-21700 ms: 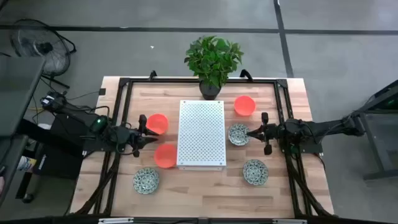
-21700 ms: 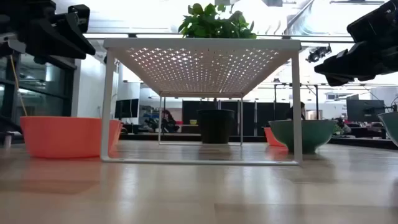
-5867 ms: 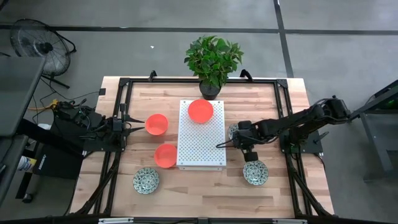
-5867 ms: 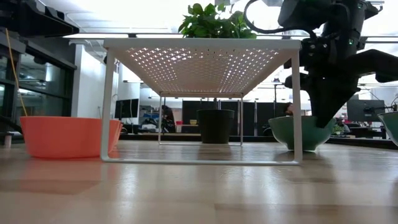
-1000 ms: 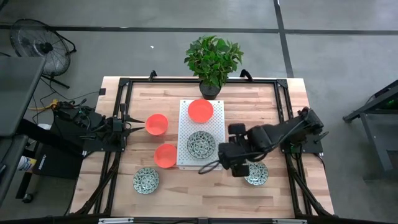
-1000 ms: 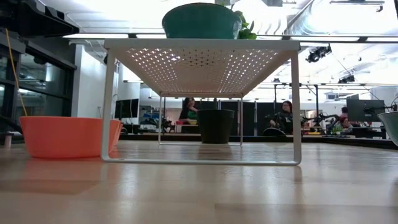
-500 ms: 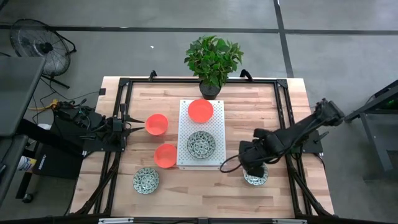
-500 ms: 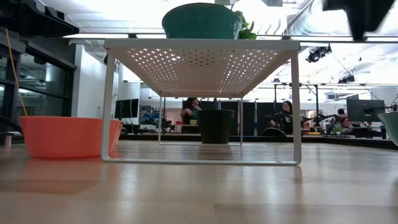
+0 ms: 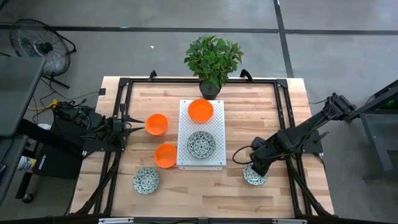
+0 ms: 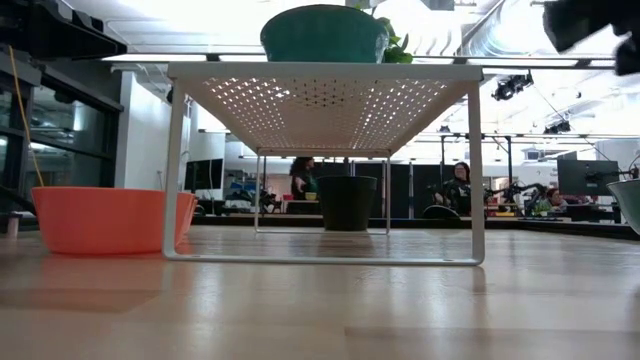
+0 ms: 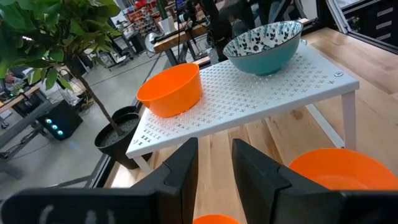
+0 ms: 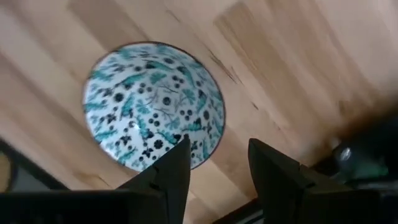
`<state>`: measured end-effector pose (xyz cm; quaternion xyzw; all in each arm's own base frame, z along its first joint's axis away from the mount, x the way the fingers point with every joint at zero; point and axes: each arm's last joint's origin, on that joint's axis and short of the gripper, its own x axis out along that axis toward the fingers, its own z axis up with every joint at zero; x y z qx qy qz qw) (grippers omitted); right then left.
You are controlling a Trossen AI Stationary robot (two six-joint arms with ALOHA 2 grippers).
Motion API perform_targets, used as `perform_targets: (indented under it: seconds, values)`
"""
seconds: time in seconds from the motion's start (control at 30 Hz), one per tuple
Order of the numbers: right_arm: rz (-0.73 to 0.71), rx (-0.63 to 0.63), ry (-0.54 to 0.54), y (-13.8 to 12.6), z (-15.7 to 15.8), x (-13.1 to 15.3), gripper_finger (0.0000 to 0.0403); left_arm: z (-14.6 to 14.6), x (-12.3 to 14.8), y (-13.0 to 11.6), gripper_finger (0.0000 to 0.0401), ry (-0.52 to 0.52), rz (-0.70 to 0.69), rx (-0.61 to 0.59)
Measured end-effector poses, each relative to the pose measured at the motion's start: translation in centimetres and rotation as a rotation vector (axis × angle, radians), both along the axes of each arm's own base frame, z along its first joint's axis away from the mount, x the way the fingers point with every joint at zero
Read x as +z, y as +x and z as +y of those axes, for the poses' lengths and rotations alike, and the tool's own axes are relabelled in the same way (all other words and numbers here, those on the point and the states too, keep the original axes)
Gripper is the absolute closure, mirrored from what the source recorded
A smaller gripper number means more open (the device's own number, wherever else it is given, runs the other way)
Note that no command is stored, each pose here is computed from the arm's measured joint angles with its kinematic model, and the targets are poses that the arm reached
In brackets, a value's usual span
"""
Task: Pick & Place Mini bowls
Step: Stack the right green white bowl on top of the green white bowl on the shelf
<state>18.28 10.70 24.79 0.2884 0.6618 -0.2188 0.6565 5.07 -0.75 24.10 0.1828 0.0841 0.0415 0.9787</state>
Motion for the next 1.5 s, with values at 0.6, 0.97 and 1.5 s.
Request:
perform_targets:
  seconds: [0.6,0.97,1.5]
  values:
    - [0.108,-0.275,0.088,-1.1,-0.2,-5.5,0.0253,0.0,0.0,0.0,0.0307,0.0,0.0,0.0]
    - [0.059,-0.303,0.072,-1.6,1.1,-5.7,0.0253,0.0,0.0,0.0,0.0307,0.0,0.001,-0.001]
    - [0.079,-0.435,0.064,-1.9,2.5,-6.3,0.0254,0.0,0.0,0.0,0.0307,0.0,0.0,-0.001]
